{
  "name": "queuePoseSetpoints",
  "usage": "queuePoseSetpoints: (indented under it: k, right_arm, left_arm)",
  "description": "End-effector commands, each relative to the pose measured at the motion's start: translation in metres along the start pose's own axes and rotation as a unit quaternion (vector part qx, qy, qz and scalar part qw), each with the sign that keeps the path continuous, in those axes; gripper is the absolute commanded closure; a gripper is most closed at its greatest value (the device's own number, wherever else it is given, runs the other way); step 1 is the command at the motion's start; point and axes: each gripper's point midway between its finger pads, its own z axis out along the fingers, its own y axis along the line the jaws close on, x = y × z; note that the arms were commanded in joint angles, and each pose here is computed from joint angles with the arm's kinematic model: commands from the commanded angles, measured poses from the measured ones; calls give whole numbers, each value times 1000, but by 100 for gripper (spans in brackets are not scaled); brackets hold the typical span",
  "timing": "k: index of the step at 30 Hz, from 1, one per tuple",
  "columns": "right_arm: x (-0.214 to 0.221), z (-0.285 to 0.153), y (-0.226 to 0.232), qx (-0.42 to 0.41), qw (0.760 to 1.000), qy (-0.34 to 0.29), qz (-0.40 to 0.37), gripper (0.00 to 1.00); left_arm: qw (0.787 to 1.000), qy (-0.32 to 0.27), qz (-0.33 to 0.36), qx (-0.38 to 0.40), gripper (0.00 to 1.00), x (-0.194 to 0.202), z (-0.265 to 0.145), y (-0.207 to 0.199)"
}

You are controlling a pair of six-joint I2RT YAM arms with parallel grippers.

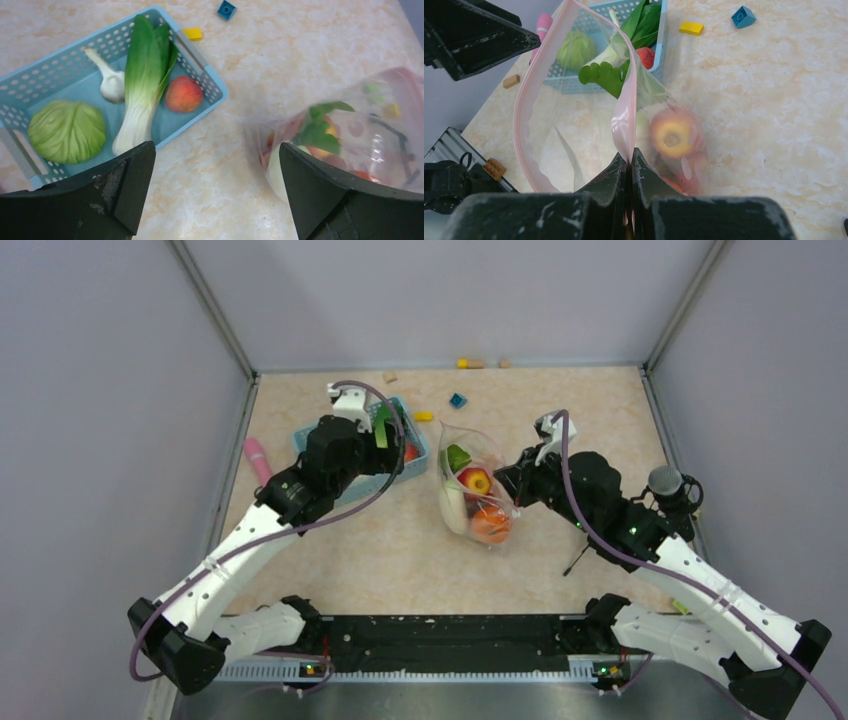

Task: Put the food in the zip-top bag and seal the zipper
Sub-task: Pick up the fake vegetable from the bin.

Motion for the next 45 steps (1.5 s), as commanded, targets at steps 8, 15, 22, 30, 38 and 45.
queuePoseSetpoints:
  k: [8,15,22,30,38,45]
  right_arm:
    - [-13,-2,-4,9,1000,-26,3,100]
    - [-13,-3,-4,10,1000,-27,2,100]
    - [-13,-3,-7,18,999,-28,1,100]
    - [-13,-2,-9,23,999,-25,-2,100]
    - [-13,-2,-11,28,999,-27,-2,100]
    - [-10,0,-12,31,999,-23,-2,100]
  left_arm:
    - [997,-4,-68,-24,1,6,51,62]
    - [999,2,43,9,1,-3,99,90]
    - [991,81,95,59,1,-1,157,104]
    - [979,158,105,78,4,18,212,113]
    - [974,204,87,52,17,54,233,129]
    - [973,219,66,32,26,70,254,138]
